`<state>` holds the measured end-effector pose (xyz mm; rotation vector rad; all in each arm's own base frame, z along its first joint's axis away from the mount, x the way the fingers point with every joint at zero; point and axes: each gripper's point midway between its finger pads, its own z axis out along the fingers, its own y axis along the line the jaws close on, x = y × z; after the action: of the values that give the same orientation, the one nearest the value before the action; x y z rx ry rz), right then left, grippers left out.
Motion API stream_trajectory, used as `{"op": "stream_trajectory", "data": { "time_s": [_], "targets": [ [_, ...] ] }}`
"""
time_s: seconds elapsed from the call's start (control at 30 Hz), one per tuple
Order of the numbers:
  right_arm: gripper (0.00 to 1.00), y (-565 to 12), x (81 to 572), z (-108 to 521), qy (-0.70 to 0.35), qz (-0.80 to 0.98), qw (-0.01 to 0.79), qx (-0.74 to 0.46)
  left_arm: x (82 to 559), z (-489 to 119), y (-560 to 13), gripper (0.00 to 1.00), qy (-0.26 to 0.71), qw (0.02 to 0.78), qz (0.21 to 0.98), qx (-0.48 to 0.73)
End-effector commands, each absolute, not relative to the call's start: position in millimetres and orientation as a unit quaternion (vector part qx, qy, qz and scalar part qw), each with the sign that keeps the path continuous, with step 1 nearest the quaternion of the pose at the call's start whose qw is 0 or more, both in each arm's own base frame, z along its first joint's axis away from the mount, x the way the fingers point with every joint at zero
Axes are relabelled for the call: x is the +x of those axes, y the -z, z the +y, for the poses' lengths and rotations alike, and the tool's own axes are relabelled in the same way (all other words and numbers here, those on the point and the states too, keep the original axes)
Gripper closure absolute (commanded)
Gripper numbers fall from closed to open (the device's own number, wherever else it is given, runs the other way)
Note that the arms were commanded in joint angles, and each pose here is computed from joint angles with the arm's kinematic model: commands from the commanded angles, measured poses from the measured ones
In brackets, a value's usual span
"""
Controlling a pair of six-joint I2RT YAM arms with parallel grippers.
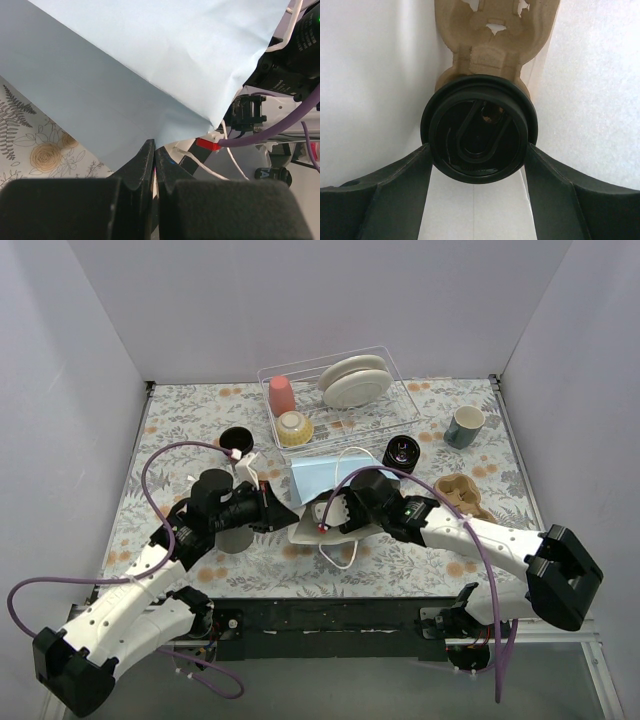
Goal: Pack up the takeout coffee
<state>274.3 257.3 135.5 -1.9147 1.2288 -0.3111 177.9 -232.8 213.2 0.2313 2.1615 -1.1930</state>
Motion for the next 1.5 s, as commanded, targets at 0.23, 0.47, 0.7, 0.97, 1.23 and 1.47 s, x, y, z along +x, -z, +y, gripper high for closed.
{"op": "stream_trajectory", "data": {
  "time_s": [0.23, 0.47, 0.7, 0.97, 1.23, 1.47],
  "targets": [
    [0.04, -165.1, 261.3, 263.7, 0.068, 0.500, 0.418, -0.755, 185.2, -236.1, -233.2, 1.00, 0.462, 0.333, 0.818, 0.080],
    [0.06, -175.0, 247.7, 265.0, 0.036, 0.498, 0.419, -0.758, 187.9, -236.3, -238.5, 1.00, 0.456, 0.332, 0.822, 0.079],
    [0.07, -188.5, 239.4, 262.9, 0.015, 0.509, 0.416, -0.753, 187.5, -235.5, -248.8, 1.00, 0.453, 0.333, 0.823, 0.082],
    [0.12, -184.7, 237.5, 264.6, 0.004, 0.520, 0.412, -0.748, 186.3, -234.1, -247.0, 1.00, 0.449, 0.331, 0.825, 0.084],
    [0.21, -190.2, 229.2, 277.8, -0.047, 0.539, 0.424, -0.727, 184.9, -232.3, -239.9, 1.00, 0.446, 0.332, 0.827, 0.086],
    [0.23, -192.1, 224.8, 275.5, -0.057, 0.549, 0.422, -0.719, 184.1, -231.3, -237.9, 1.00, 0.444, 0.333, 0.827, 0.088]
  ]
}}
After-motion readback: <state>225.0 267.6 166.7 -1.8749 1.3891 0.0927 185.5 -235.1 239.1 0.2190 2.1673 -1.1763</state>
